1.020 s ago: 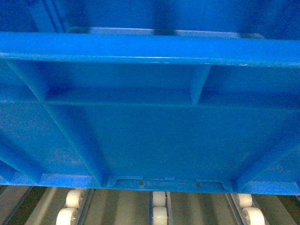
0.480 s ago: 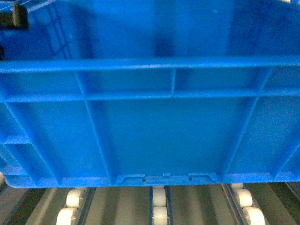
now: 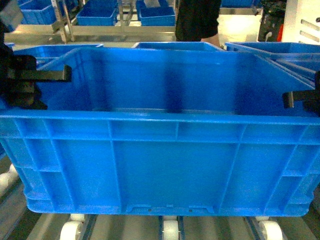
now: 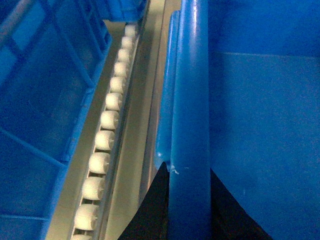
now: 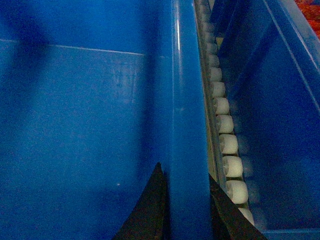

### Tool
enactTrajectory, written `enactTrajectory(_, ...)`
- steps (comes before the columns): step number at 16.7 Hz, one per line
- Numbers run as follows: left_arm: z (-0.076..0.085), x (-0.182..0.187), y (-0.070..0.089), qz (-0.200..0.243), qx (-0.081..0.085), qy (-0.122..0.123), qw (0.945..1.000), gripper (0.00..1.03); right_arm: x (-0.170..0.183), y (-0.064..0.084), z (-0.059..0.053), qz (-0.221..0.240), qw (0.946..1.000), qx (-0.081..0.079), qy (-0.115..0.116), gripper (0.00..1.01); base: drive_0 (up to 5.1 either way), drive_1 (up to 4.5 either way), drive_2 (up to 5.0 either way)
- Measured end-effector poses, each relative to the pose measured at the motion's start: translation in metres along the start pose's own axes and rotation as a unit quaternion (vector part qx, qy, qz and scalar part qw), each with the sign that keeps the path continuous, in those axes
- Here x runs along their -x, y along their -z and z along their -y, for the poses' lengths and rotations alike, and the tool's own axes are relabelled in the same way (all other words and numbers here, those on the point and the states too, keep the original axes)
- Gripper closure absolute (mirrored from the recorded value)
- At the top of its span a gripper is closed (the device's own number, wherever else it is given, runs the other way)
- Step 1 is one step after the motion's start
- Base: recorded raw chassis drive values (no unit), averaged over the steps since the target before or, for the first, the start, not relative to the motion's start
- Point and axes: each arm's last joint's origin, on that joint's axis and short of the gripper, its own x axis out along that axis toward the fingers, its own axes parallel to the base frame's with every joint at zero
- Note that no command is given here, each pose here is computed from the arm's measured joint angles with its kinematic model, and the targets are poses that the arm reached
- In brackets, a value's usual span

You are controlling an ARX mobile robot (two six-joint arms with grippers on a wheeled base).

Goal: Place box next to blue box on left shelf

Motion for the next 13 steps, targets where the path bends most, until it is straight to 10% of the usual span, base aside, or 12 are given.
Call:
enactTrajectory(4,0.003,-0.014,0.011,-0.034,0.004,0.002,0.9994,0.94,-0.009,0.004,0.000,-0.025,0.9996,0.012,0.002,0.91,0.0,0.00,0.0)
enactTrajectory(6,0.004,-0.013,0.007,-0.027,-0.014,-0.005,0.9995,0.68,-0.009,0.002,-0.001,-0.023,0.9952,0.089,0.032,0.64,0.0,0.00,0.0)
enactTrajectory(8,0.002,-0.009,-0.003,-0.005,-0.009,-0.017,0.9998,0.48,-0.006,-0.005,0.001,-0.016,0.9920,0.117,0.043,0.42,0.0,0.00,0.0)
enactTrajectory(11,-0.004,0.015,-0.043,0.084,0.020,-0.027,0.9959,0.21,0.009,-0.031,0.008,0.032,0.9902,0.113,0.075,0.14,0.0,0.00,0.0)
enactTrajectory(13,0.000,0.041,-0.071,0.143,0.025,-0.011,0.9893,0.05,0.041,-0.064,0.014,0.123,0.9853,0.075,0.092,0.04,0.0,0.00,0.0)
